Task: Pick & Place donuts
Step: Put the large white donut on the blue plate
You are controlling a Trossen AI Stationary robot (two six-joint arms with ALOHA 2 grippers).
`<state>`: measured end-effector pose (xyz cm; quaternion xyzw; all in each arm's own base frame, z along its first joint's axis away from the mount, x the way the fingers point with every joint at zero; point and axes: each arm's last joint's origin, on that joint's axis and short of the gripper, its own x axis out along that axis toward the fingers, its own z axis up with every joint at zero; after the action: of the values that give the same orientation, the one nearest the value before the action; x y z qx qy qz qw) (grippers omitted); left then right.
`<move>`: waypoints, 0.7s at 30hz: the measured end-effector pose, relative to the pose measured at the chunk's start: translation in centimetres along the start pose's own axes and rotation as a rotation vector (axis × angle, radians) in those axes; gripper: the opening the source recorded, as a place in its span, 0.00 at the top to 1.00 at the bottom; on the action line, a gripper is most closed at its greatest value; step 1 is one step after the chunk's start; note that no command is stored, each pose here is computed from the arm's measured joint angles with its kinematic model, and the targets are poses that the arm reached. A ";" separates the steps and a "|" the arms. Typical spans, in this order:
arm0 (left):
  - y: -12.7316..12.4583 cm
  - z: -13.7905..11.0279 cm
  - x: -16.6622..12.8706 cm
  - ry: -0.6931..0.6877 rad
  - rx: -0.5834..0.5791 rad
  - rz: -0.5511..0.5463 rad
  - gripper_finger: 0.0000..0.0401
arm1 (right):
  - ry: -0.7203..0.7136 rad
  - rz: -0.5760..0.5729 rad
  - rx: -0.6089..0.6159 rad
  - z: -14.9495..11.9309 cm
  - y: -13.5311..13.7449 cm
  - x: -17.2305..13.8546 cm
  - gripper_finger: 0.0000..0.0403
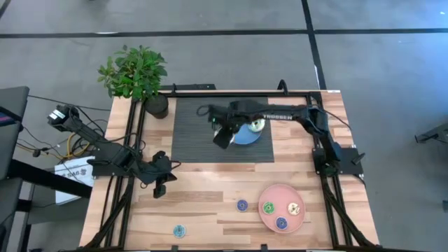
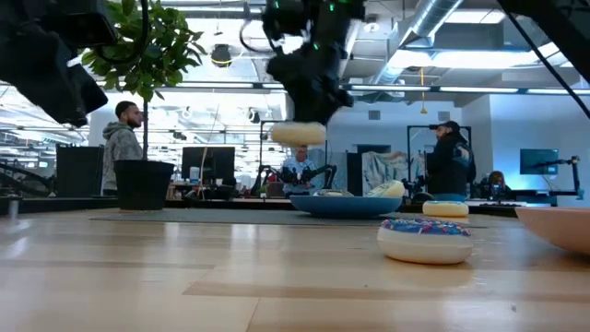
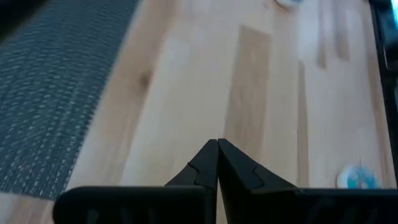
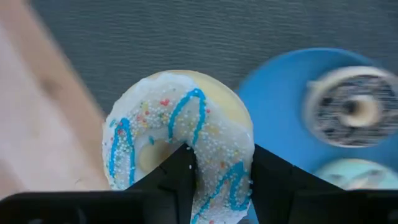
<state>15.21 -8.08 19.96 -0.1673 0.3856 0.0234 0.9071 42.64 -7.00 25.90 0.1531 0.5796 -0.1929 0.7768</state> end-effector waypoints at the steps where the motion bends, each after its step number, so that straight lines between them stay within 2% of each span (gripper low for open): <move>1: 0.0 0.1 0.0 -0.018 -0.027 0.015 1.00 | 0.013 -0.010 -0.002 0.1 -0.8 0.3 0.71; 10: 0.3 0.5 0.0 -0.136 -0.071 0.122 1.00 | 0.135 -0.064 0.043 -1.9 -5.8 3.5 0.71; 16: 0.4 0.6 -0.1 -0.166 -0.102 0.148 1.00 | 0.139 -0.069 0.052 -2.7 -6.9 5.1 0.71; 21: 0.4 0.6 -0.1 -0.176 -0.110 0.151 1.00 | 0.089 -0.063 0.039 -2.2 -7.0 5.2 0.71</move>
<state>15.51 -7.53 20.30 -0.1845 0.3144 0.1275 0.9224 38.76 -12.74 20.22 0.1584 0.6142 -0.2216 0.7407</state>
